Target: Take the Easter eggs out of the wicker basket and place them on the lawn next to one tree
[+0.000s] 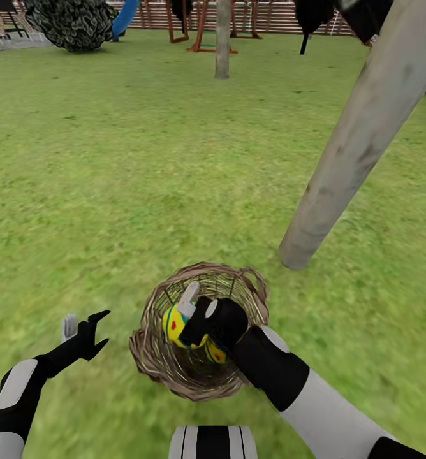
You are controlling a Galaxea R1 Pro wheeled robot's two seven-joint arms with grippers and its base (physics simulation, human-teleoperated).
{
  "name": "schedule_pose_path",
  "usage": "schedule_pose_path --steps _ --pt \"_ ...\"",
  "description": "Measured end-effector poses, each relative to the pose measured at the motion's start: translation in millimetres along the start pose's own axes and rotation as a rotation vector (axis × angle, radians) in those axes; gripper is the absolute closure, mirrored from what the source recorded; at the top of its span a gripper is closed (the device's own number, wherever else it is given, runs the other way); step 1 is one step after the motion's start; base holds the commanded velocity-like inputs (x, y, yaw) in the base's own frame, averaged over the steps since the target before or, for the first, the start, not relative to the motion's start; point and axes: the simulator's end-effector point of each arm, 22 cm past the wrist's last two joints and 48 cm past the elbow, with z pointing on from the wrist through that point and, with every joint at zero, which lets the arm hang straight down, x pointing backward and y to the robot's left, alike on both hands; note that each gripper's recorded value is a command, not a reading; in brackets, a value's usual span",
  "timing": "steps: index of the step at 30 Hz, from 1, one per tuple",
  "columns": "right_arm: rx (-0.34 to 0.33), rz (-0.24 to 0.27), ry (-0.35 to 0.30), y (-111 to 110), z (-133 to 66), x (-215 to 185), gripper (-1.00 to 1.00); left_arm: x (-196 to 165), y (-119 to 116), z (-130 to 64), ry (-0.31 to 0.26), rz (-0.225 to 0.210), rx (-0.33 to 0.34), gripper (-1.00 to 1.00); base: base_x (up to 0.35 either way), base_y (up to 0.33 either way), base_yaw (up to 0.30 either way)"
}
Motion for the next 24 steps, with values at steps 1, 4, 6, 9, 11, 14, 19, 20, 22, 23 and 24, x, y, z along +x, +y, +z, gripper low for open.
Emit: schedule_pose_path --steps 1,4,6,9,11,14,19,20,22,23,24 --pt "0.005 0.017 -0.014 -7.9 -7.4 -1.9 1.0 0.9 -2.3 -0.4 0.001 0.002 0.004 -1.0 0.0 0.0 0.0" --pt "0.045 0.096 -0.038 -39.2 -22.1 -1.1 1.0 0.7 -9.2 -3.1 0.0 0.006 0.015 -1.0 0.0 0.0 0.0" --pt "0.081 0.116 -0.032 -59.7 -31.1 11.9 1.0 0.9 -13.4 -4.8 -0.001 0.01 0.021 -1.0 0.0 0.0 0.0" --pt "0.063 0.224 -0.062 -96.5 -57.5 35.1 1.0 0.6 -20.2 -7.6 -0.002 0.013 0.033 -1.0 0.0 0.0 0.0" --pt "-0.026 0.296 -0.104 -98.5 -71.8 37.4 1.0 0.5 -24.4 -9.5 -0.003 0.016 0.039 -1.0 0.0 0.0 0.0" --pt "-0.12 0.395 -0.182 -106.5 -96.1 36.9 1.0 0.5 -30.7 -12.4 -0.005 0.022 0.049 -1.0 0.0 0.0 0.0" --pt "-0.411 0.45 -0.335 -75.9 -145.5 13.5 1.0 0.6 -41.1 -17.3 -0.007 0.03 0.064 -1.0 0.0 0.0 0.0" --pt "-0.442 0.469 -0.371 -78.1 -157.0 11.5 1.0 0.8 -43.1 -18.3 -0.007 0.032 0.067 -1.0 0.0 0.0 0.0" --pt "-0.464 0.476 -0.357 -68.5 -150.6 13.3 1.0 -8.4 -33.8 -23.4 -0.028 0.015 0.057 -1.0 0.0 0.0 0.0" --pt "-0.476 0.477 -0.347 -63.4 -147.4 14.8 1.0 -10.4 -32.3 -24.3 -0.032 0.01 0.054 -1.0 0.0 0.0 0.0" --pt "-0.49 0.476 -0.345 -58.2 -147.3 14.5 1.0 -12.8 -30.7 -27.6 -0.038 0.01 0.051 -1.0 0.0 0.0 0.0"
